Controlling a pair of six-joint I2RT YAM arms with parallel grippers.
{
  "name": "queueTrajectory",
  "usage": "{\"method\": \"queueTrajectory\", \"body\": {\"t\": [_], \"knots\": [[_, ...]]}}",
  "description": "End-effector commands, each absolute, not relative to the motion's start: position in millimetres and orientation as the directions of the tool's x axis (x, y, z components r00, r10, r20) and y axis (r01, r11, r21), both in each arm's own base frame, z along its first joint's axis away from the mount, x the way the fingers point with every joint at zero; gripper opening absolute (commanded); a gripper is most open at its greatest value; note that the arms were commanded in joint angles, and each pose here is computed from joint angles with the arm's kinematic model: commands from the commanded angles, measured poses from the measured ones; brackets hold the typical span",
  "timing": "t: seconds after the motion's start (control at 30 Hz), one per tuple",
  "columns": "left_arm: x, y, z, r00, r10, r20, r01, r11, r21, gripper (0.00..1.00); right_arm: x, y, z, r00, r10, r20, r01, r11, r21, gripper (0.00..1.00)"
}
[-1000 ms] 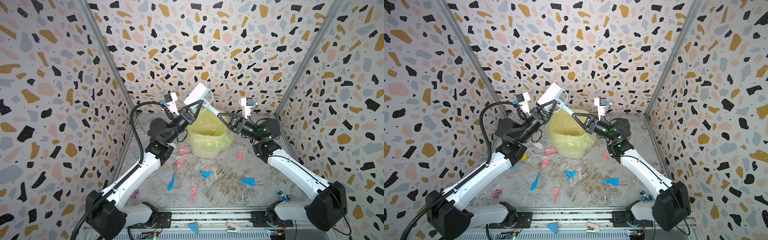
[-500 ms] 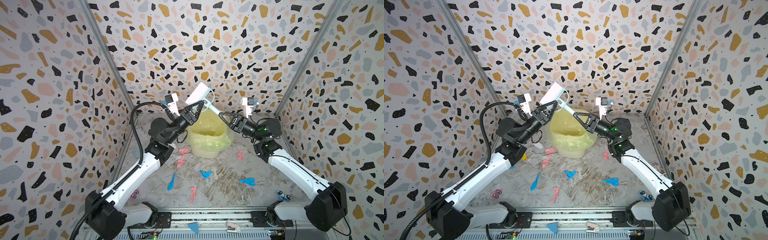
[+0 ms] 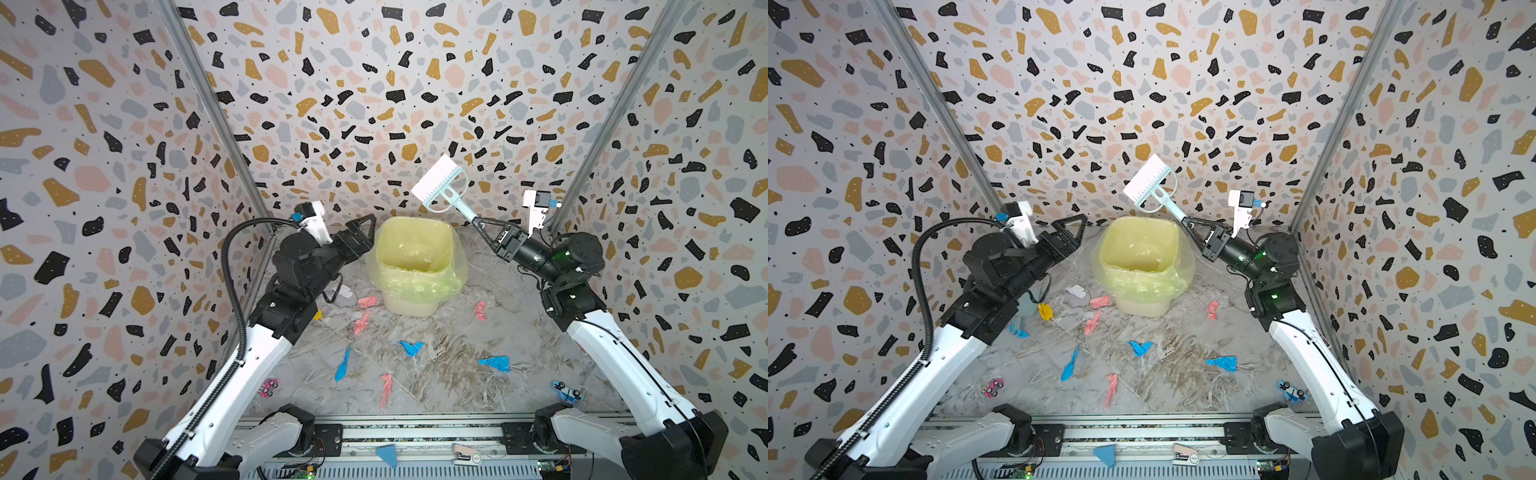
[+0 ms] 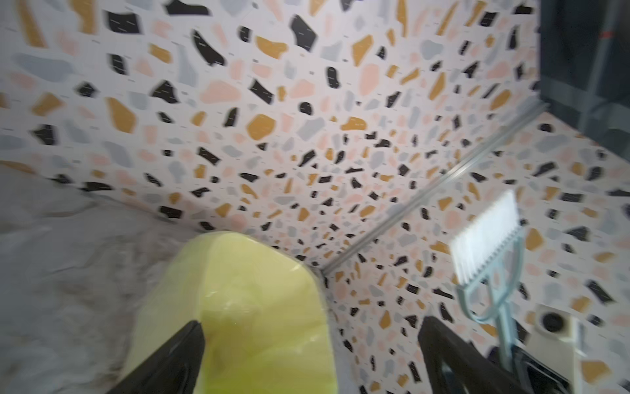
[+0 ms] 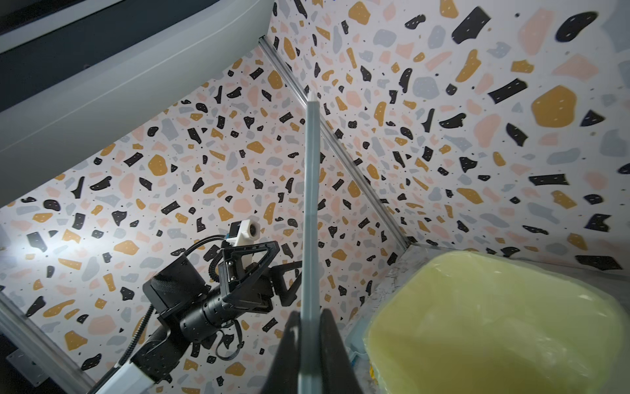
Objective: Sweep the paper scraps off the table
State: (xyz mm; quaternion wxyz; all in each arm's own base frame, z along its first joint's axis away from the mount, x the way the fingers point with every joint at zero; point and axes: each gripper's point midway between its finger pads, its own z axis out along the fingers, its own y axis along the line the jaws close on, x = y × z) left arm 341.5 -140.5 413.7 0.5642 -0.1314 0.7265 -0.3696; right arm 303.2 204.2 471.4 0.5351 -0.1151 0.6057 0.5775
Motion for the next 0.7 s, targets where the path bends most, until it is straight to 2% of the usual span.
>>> {"method": "queueTrajectory", "body": {"t": [0.0,0.1,0.33,0.67], "knots": [[329,-81,343,-0.417,-0.485,-0.769,-0.104,0.866,-0.49,1.0,299,181,481,-0.341,0.459,-0.82,-0.748,0.396,0.533,0.0],[319,-45,301,-0.47,-0.475,-0.744,-0.265,0.88,-0.394,1.0,302,164,474,-0.336,0.454,-0.825,-0.715,0.447,0.537,0.0],[310,30,218,-0.494,-0.566,-0.66,-0.506,0.804,-0.311,1.0,306,137,459,-0.342,0.453,-0.823,-0.655,0.513,0.555,0.0],[292,97,119,-0.497,-0.675,-0.545,-0.67,0.698,-0.253,1.0,304,124,447,-0.351,0.452,-0.82,-0.626,0.538,0.565,0.0]]}}
